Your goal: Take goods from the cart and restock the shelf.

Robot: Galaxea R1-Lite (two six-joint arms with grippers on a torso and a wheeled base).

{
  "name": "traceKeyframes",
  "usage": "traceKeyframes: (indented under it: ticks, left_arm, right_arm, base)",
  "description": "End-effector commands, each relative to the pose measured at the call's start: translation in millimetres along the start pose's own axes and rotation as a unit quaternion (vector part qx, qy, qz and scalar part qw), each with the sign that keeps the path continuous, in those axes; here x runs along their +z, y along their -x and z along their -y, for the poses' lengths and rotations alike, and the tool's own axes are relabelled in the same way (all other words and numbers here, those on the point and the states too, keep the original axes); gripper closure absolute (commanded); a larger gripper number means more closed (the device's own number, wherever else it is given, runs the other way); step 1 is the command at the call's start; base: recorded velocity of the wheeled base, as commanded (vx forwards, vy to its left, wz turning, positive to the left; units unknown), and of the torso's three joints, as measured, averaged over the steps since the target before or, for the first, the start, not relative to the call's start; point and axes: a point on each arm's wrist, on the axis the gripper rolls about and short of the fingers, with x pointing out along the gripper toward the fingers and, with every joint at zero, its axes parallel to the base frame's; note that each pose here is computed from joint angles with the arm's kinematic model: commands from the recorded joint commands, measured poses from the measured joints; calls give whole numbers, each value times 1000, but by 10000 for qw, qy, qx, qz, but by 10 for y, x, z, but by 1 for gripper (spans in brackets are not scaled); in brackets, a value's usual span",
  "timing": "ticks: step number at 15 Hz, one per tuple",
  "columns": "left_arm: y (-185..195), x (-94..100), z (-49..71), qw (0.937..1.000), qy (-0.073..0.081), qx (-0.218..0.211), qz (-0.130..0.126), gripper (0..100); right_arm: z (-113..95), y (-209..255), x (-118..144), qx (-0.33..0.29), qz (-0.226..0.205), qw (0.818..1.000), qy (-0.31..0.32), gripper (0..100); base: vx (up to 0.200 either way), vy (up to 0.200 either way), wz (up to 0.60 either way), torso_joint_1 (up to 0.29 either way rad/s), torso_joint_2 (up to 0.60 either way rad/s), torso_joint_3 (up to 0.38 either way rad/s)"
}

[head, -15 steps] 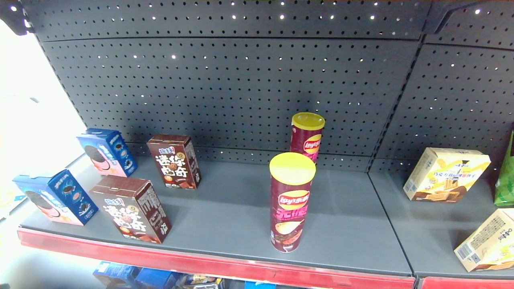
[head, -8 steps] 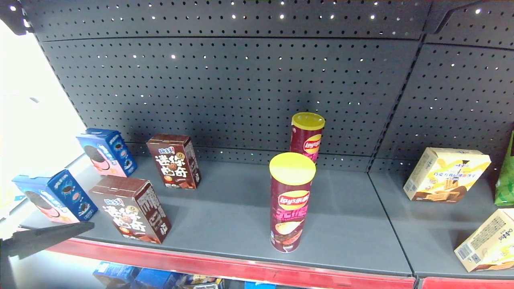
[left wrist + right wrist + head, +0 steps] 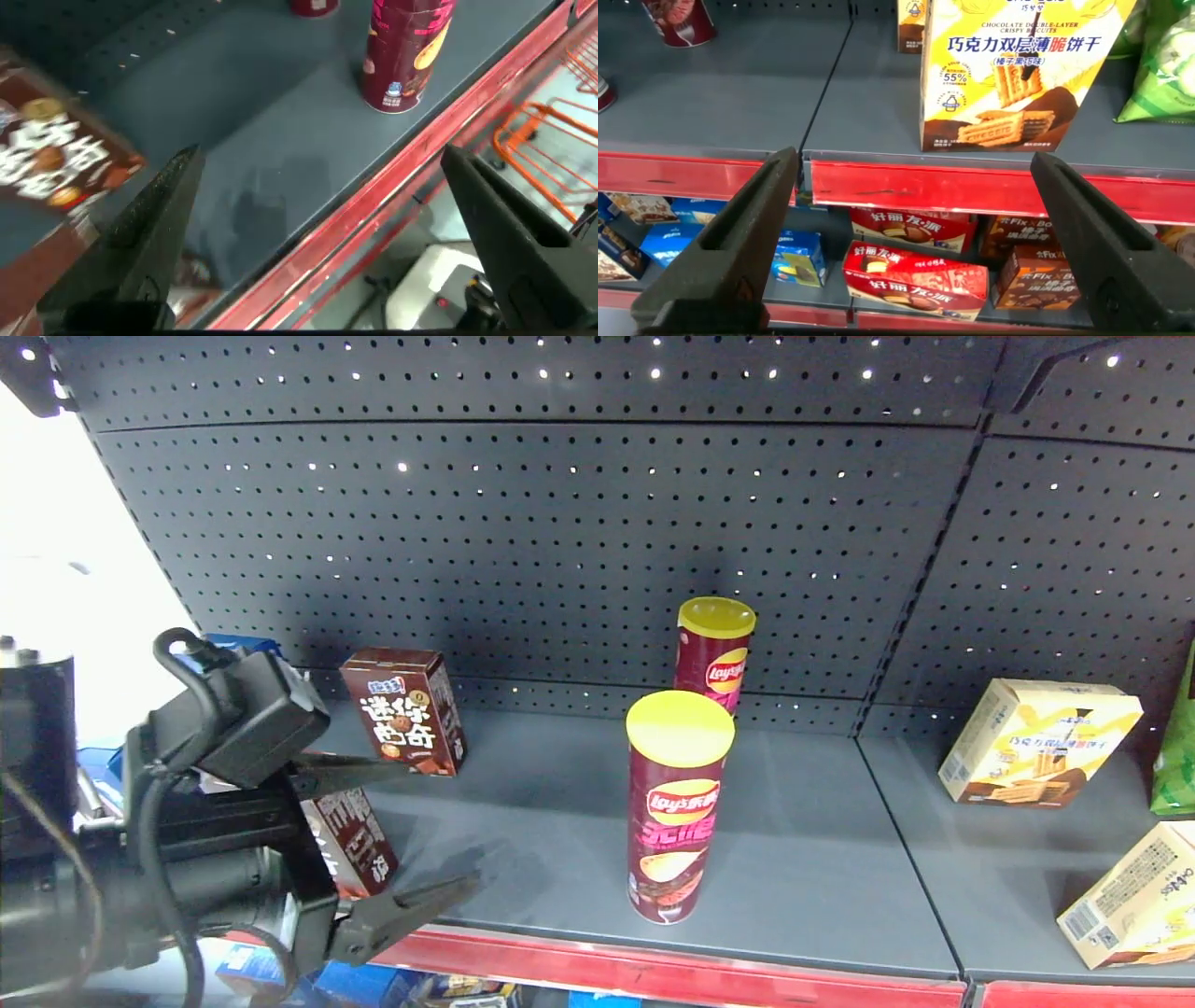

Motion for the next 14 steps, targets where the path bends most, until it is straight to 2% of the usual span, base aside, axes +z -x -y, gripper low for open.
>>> traceKeyframes:
  ticks: [1, 2, 3, 5, 7, 11, 14]
  left_arm:
    - [-390, -66, -24, 9985, 98, -254, -479, 0]
    - [-547, -102, -39, 9980, 106, -289, -544, 0]
    - [-694, -133, -66, 9980, 179, -224, -564, 0]
    - [-877, -189, -91, 9969, 403, -8, -674, 0]
    - [-1025, -221, -107, 9971, 427, 88, -621, 0]
    - [-1163, -228, -110, 9954, 654, 204, -667, 0]
    - [-1314, -174, -105, 9958, 657, 179, -615, 0]
  right_arm:
    - [0, -1, 0, -1, -8, 10000, 1, 0]
    - [0, -1, 0, -1, -8, 10000, 1, 0]
    - [0, -1, 0, -1, -8, 10000, 1, 0]
    - [0, -1, 0, -1, -8, 10000, 1, 0]
    - [0, -1, 0, -1, -8, 10000, 1, 0]
    - [0, -1, 0, -1, -8, 10000, 1, 0]
    - [0, -1, 0, -1, -8, 10000, 1, 0]
  base:
    - [0, 0, 0, 0, 0, 0]
    - [0, 0, 0, 0, 0, 0]
    - [0, 0, 0, 0, 0, 0]
    - [0, 0, 0, 0, 0, 0]
    - [0, 0, 0, 0, 0, 0]
    - [0, 0, 0, 0, 0, 0]
    - [0, 0, 0, 0, 0, 0]
